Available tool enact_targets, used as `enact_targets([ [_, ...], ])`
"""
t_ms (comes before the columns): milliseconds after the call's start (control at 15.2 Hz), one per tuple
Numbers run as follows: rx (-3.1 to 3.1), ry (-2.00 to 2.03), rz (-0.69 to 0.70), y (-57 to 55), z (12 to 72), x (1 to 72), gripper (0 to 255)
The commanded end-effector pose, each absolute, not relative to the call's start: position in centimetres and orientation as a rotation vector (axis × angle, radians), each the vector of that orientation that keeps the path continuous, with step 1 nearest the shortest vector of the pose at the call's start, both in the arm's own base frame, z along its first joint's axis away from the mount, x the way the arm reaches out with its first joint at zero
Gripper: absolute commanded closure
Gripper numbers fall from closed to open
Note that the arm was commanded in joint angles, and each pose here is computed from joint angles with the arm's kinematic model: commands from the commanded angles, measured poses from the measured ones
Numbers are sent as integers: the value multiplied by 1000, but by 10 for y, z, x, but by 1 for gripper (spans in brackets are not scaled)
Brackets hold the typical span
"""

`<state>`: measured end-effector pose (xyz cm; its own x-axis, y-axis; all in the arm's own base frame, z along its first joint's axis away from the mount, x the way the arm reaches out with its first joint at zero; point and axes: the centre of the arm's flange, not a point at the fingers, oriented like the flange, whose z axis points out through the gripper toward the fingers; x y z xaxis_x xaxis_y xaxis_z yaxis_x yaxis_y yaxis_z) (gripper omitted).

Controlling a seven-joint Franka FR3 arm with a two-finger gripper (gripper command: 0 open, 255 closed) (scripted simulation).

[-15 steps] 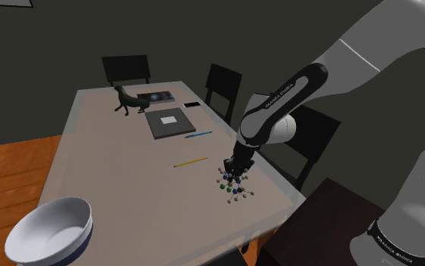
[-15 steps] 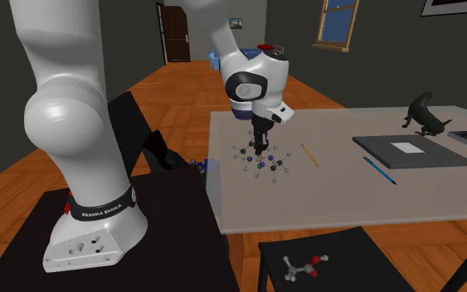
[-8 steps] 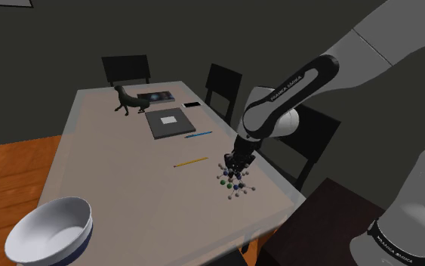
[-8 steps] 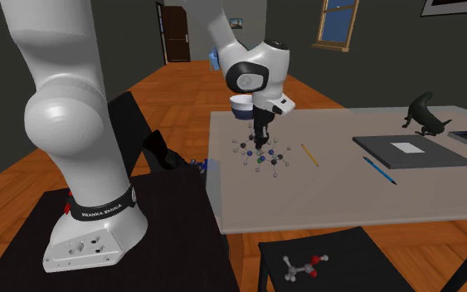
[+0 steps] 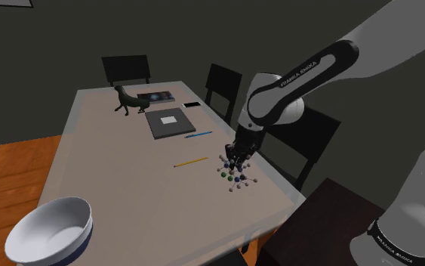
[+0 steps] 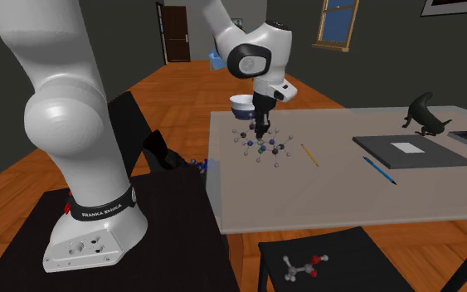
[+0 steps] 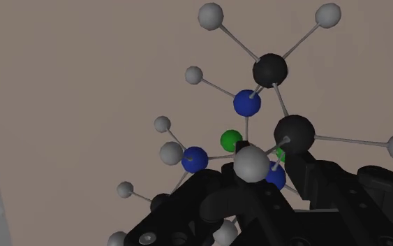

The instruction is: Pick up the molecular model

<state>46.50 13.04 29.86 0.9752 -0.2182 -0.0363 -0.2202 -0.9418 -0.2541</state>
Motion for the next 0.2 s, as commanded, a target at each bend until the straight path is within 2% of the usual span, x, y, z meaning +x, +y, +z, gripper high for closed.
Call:
enact_targets([
  [0,-2864,323,11,129,309,465,255],
  [132,-2864,324,11,129,310,465,255],
])
